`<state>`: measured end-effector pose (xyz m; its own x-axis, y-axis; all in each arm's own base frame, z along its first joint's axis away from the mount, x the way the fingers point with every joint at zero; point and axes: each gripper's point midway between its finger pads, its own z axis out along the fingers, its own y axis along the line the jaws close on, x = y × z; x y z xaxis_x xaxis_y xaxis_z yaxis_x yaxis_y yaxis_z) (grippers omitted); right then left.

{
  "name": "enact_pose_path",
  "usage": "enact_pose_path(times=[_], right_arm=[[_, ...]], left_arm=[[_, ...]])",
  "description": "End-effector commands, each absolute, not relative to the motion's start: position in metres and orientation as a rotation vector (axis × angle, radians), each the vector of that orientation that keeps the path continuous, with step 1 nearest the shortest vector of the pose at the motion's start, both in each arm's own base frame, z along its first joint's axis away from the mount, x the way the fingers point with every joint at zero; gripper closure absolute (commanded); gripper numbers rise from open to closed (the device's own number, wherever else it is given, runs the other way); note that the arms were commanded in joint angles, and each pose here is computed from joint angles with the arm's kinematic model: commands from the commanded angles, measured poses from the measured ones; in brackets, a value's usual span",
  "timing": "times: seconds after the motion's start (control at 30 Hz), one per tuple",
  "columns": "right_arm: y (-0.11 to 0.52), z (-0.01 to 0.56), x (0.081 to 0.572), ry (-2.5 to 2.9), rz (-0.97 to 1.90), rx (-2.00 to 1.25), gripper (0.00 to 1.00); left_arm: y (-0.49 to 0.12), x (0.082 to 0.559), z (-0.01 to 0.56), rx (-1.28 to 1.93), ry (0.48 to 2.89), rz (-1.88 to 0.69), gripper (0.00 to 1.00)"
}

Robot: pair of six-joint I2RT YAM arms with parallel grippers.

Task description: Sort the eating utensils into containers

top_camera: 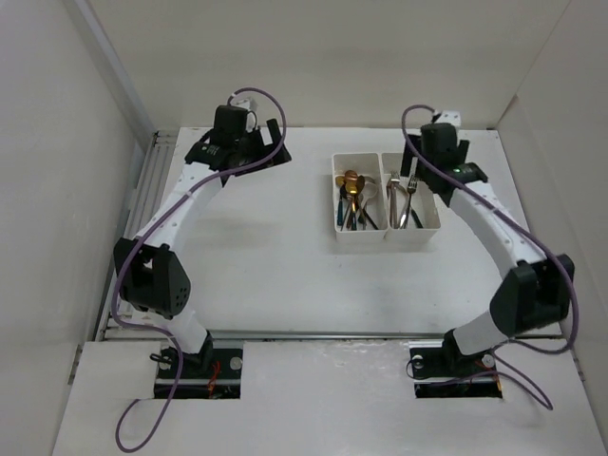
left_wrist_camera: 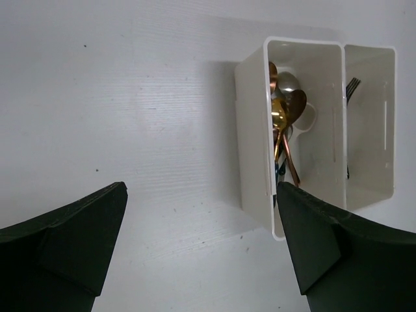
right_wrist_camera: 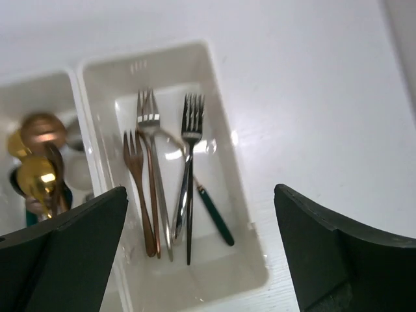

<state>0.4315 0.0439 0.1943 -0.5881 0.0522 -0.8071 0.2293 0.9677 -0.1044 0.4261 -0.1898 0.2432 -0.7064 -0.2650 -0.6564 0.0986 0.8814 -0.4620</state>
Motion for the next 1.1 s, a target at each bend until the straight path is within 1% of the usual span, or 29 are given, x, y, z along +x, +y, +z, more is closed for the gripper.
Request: enact_pose_path(times=[0.0,0.1,0.13,0.17,0.27,0.3,0.33,0.37,0.4,0.5,0.53,0.6,0.63,0.83,0.97,1.0,1.07], right_arm=[[0.008,0.294,0.419,1.949,-0.276,0.336,0.01],[-0.031,0.335,0.389,1.844,-0.325,0.442,0.01],[-0.060,0.340,0.374,1.796,-0.410,0.546,0.01],[-0.077,0.360,0.351,1.722,-0.439,0.604,0.01],[-0.118,0.384,0.298,1.520,-0.571,0.798,0.01],[-0.124,0.407,0.265,1.428,-0.579,0.802,0.01],[-0.127,0.414,0.250,1.380,-0.586,0.802,0.01],[-0.128,0.405,0.242,1.377,-0.597,0.776,0.01],[-0.128,0.426,0.217,1.270,-0.547,0.776,0.01],[-0.128,0.426,0.191,1.232,-0.538,0.742,0.01],[-0.127,0.433,0.175,1.193,-0.515,0.727,0.01],[-0.122,0.433,0.169,1.184,-0.481,0.682,0.01],[-0.121,0.439,0.157,1.148,-0.456,0.679,0.01],[-0.100,0.449,0.154,1.129,-0.339,0.553,0.01],[-0.104,0.451,0.155,1.130,-0.294,0.651,0.01],[-0.103,0.449,0.164,1.150,-0.277,0.680,0.01],[-0.102,0.454,0.168,1.164,-0.262,0.695,0.01]], left_arm=[[-0.161,0.432,0.271,-0.148,2.181,-0.549,0.00],[-0.131,0.440,0.284,-0.203,2.133,-0.466,0.00],[-0.111,0.447,0.287,-0.250,2.113,-0.434,0.00],[-0.100,0.448,0.291,-0.277,2.098,-0.414,0.00],[-0.058,0.450,0.297,-0.371,2.066,-0.352,0.00],[-0.050,0.451,0.297,-0.390,2.062,-0.341,0.00],[-0.042,0.450,0.297,-0.409,2.058,-0.329,0.00],[-0.029,0.451,0.297,-0.437,2.051,-0.313,0.00],[-0.024,0.448,0.296,-0.448,2.049,-0.306,0.00],[-0.018,0.446,0.296,-0.459,2.047,-0.314,0.00],[-0.018,0.446,0.296,-0.459,2.047,-0.314,0.00],[-0.022,0.444,0.294,-0.445,2.052,-0.338,0.00],[-0.022,0.444,0.294,-0.445,2.052,-0.338,0.00],[-0.028,0.439,0.295,-0.434,2.051,-0.378,0.00],[-0.028,0.434,0.292,-0.434,2.050,-0.378,0.00],[-0.028,0.434,0.297,-0.429,2.033,-0.380,0.00],[-0.028,0.431,0.296,-0.430,2.036,-0.380,0.00]])
